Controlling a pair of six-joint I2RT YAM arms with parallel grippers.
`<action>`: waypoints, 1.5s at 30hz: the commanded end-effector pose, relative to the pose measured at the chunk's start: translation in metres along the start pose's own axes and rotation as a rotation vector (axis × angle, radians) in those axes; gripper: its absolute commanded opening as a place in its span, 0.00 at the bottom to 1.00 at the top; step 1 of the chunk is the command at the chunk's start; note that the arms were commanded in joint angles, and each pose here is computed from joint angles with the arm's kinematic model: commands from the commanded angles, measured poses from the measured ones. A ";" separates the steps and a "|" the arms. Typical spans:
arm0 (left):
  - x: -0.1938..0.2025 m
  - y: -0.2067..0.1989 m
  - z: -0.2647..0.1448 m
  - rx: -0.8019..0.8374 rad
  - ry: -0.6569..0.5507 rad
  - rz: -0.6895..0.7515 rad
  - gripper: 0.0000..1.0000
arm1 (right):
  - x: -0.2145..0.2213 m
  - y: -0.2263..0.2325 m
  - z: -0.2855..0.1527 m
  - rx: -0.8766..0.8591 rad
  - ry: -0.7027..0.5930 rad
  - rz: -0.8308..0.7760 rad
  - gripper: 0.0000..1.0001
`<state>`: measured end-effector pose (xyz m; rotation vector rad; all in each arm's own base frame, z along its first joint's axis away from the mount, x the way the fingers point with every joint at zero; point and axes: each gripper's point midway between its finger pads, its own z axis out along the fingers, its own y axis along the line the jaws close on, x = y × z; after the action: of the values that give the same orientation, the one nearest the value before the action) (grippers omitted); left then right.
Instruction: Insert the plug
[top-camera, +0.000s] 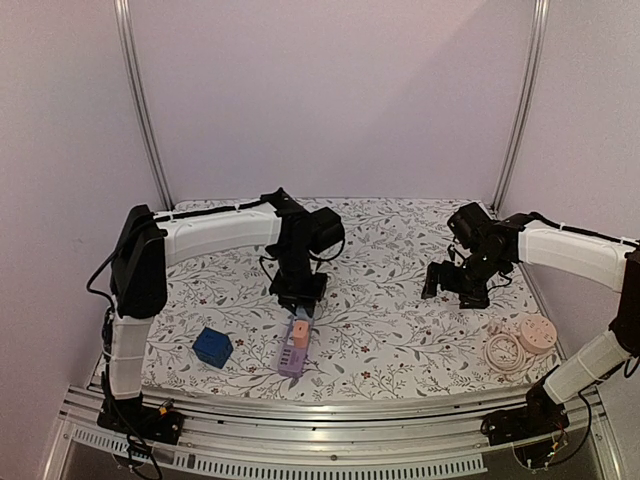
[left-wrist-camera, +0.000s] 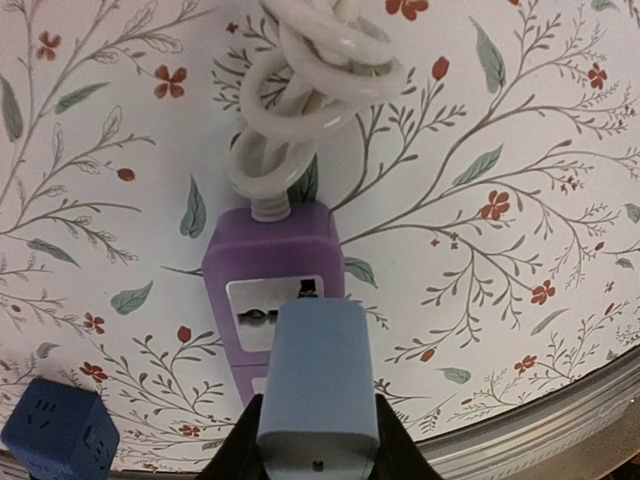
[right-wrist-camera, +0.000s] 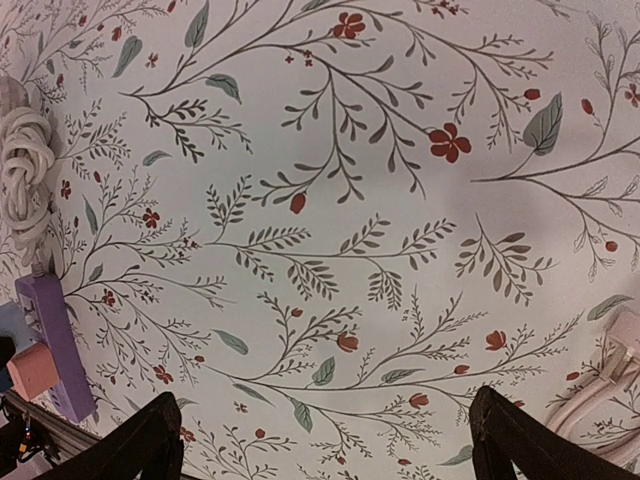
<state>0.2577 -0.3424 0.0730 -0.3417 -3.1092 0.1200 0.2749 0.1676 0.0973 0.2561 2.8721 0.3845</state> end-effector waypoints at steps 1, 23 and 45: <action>0.007 0.005 0.004 -0.051 0.026 0.019 0.00 | -0.002 -0.004 -0.001 0.007 -0.014 0.010 0.99; 0.006 -0.011 -0.001 0.003 0.017 0.040 0.00 | 0.000 -0.005 0.001 0.003 -0.011 0.007 0.99; 0.010 -0.006 0.018 -0.028 0.030 0.067 0.00 | 0.001 -0.006 0.002 0.004 -0.010 0.007 0.99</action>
<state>0.2540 -0.3408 0.0720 -0.3993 -3.1053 0.0729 0.2720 0.1660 0.0924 0.2578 2.8795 0.3788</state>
